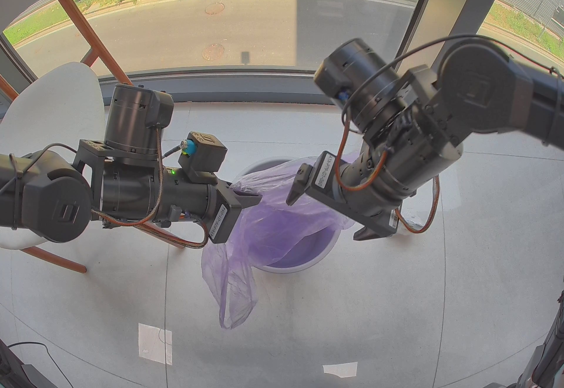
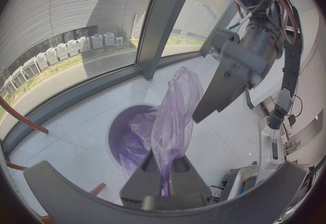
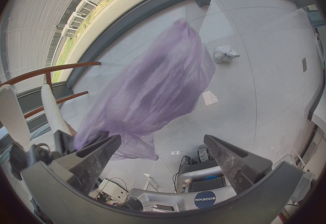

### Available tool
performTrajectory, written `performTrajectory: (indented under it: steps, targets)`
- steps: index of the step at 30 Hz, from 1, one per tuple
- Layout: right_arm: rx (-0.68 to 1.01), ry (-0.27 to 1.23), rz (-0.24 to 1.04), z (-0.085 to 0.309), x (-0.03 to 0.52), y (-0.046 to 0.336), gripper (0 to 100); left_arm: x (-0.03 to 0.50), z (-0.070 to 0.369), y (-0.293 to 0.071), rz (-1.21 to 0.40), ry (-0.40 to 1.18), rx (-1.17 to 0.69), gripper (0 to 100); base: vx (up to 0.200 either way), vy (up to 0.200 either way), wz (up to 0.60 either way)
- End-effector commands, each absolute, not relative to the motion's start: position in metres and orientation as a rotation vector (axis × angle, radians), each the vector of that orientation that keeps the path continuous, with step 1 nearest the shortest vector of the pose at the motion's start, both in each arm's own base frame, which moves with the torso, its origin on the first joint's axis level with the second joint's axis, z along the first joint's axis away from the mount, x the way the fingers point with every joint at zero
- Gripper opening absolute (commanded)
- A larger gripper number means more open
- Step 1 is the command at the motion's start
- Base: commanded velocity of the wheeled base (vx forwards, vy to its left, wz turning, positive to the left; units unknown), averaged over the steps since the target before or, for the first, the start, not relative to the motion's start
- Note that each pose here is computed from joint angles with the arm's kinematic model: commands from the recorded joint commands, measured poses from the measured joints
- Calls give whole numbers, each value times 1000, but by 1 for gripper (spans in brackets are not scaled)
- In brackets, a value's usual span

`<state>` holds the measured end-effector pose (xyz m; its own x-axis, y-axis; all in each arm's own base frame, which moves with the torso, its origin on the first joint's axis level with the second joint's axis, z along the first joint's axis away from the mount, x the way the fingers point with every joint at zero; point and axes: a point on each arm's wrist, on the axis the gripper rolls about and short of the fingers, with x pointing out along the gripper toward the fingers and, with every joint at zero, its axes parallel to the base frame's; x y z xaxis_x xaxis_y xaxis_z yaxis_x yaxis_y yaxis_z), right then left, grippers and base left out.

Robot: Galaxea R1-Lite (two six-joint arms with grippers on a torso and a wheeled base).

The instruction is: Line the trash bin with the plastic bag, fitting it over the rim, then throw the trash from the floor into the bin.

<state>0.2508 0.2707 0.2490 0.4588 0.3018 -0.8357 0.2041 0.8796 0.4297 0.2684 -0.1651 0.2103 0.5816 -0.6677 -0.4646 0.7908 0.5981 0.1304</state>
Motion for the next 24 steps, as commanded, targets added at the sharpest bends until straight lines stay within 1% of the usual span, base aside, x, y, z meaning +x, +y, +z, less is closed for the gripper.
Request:
performTrajectory:
  steps: [1, 6, 16, 19, 21, 23, 24]
  targets:
    - [494, 1143, 11, 225, 262, 281, 100, 268, 211, -165, -871, 388, 342, 0, 0, 0, 0]
    - [505, 1131, 16, 226, 262, 282, 100, 268, 210, -165, -872, 393, 342, 0, 0, 0, 0]
    - [426, 1200, -34, 211, 260, 283, 100, 270, 207, -167, -873, 399, 343, 0, 0, 0, 0]
    - [432, 1200, -34, 214, 259, 281, 100, 270, 207, -167, -872, 391, 342, 0, 0, 0, 0]
    - [459, 1216, -25, 229, 245, 275, 100, 270, 205, -167, -873, 394, 343, 0, 0, 0, 0]
    - [463, 1306, -49, 248, 217, 261, 100, 269, 203, -166, -873, 404, 343, 0, 0, 0, 0]
    - [426, 1387, -59, 257, 197, 252, 100, 268, 202, -166, -874, 405, 345, 0, 0, 0, 0]
